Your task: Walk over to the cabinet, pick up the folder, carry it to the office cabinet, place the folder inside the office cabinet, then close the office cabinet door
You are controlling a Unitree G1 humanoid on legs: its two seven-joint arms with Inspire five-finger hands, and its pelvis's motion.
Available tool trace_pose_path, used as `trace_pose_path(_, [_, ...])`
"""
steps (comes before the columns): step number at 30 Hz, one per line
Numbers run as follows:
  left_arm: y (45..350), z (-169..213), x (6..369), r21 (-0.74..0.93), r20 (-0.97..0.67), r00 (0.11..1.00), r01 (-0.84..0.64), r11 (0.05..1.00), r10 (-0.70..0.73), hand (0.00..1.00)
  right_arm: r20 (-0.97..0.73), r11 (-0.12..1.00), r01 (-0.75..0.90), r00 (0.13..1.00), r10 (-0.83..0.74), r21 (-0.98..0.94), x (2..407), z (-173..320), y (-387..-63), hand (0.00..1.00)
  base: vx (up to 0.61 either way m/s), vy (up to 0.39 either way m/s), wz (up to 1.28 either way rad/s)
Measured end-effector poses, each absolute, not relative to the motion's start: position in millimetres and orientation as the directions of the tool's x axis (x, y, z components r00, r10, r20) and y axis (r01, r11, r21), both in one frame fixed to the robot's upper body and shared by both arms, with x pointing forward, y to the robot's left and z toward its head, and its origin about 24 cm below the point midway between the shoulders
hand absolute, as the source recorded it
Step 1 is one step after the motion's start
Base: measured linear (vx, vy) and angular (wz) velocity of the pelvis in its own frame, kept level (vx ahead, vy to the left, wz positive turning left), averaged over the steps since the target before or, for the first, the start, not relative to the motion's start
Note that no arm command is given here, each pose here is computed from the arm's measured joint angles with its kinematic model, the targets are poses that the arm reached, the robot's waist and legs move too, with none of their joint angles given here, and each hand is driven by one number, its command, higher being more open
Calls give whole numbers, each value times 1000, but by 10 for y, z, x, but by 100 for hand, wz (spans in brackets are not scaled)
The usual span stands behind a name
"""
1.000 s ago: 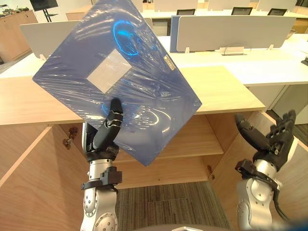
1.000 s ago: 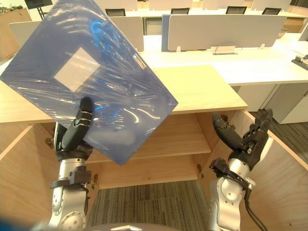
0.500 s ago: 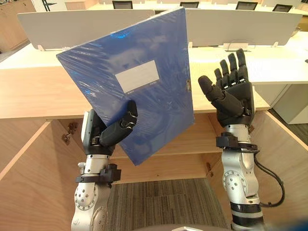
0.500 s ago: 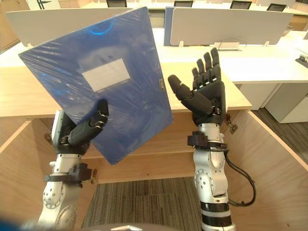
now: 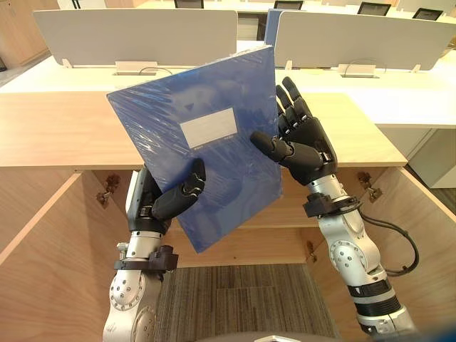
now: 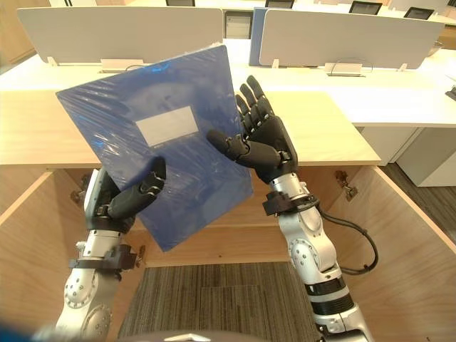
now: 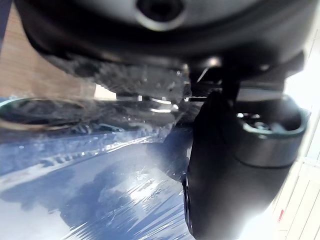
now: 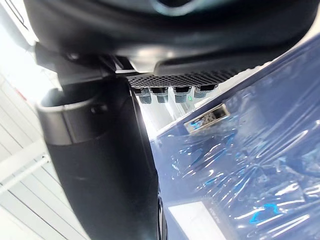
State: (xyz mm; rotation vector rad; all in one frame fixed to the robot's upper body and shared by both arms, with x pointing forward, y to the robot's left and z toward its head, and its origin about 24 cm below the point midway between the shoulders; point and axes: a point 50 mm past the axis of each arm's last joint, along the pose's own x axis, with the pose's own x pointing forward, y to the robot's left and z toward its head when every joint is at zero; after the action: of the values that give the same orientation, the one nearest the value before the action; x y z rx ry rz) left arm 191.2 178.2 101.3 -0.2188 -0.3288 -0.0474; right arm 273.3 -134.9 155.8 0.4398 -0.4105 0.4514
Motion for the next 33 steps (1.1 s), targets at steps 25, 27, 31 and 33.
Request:
trace_pose_path(25, [2101, 1230, 1924, 97, 258, 902, 332, 938, -345, 100, 81, 646, -762, 648, 757, 48, 2860, 1376, -1526, 0, -5, 4, 2])
trace_pose_path(27, [2096, 1202, 1923, 98, 243, 902, 343, 934, -357, 100, 83, 651, -758, 652, 754, 39, 2866, 1379, -1537, 0, 0, 0, 0])
trace_pose_path(31, [2150, 1016, 1942, 42, 163, 899, 406, 913, -407, 100, 39, 650, -760, 650, 759, 26, 2857, 1312, -1535, 0, 0, 0, 0])
trace_pose_path(33, [2193, 705, 1928, -37, 40, 898, 440, 897, -439, 100, -15, 645, -762, 647, 763, -47, 2848, 1255, -1520, 0, -9, 10, -2])
